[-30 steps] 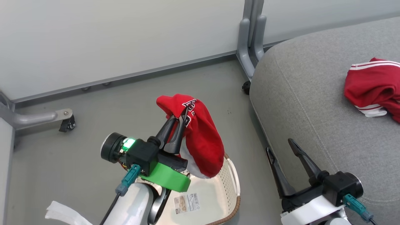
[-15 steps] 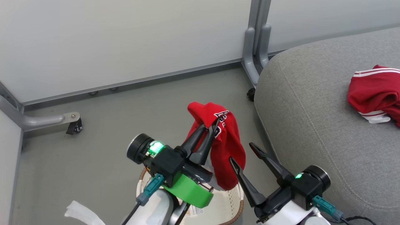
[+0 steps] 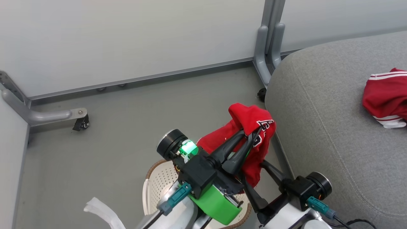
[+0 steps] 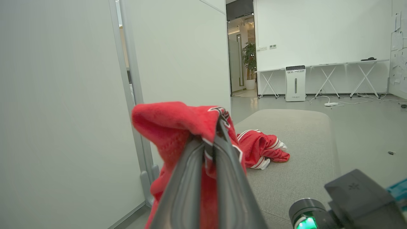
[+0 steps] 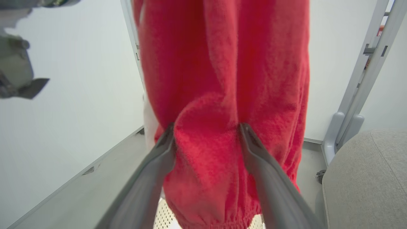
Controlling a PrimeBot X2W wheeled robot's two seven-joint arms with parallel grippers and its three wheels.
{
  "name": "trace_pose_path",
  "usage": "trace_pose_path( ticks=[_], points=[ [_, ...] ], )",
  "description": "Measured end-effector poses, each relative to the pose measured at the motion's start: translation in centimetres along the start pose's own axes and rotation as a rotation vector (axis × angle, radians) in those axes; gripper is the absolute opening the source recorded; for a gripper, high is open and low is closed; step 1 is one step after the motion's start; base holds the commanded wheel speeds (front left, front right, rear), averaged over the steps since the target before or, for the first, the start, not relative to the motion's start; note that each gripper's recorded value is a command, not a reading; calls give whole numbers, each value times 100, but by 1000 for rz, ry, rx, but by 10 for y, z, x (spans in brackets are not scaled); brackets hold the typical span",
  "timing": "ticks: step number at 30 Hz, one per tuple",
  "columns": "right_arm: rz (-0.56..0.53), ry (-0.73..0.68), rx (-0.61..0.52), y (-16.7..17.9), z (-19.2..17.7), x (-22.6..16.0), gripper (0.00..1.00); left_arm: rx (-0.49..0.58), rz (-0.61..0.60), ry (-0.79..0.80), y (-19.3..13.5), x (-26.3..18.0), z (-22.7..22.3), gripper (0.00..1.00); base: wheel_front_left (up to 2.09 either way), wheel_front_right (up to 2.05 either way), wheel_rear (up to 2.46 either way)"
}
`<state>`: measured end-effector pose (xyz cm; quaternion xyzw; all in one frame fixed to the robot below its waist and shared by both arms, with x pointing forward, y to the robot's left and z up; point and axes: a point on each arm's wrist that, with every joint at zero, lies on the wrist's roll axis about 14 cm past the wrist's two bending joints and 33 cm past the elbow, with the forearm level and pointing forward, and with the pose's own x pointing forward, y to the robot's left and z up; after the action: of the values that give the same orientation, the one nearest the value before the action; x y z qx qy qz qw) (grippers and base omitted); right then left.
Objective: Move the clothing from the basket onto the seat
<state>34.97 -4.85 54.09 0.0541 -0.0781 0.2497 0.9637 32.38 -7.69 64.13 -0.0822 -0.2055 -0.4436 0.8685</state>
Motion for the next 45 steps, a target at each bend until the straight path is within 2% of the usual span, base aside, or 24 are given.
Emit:
trace_pose_path(
  ticks=[1,20,21,22,45],
  points=[
    [-2,5,3,0,-2,0,0,-2,-4,5,-1,0,-2,0,0,0,0],
    [-17,24,18,-5,-7,-5,0,2,35,67,11,-2,-21,0,0,0,0],
    [-18,24,18,-5,-7,-5,0,2,44,68,13,-3,-22,36,0,0,0],
    [-18,25,18,-6,-7,-5,0,4,61,74,17,-4,-24,100,0,0,0],
    [-44,35,18,-16,-10,-6,0,15,96,147,30,-9,-49,100,0,0,0]
  ],
)
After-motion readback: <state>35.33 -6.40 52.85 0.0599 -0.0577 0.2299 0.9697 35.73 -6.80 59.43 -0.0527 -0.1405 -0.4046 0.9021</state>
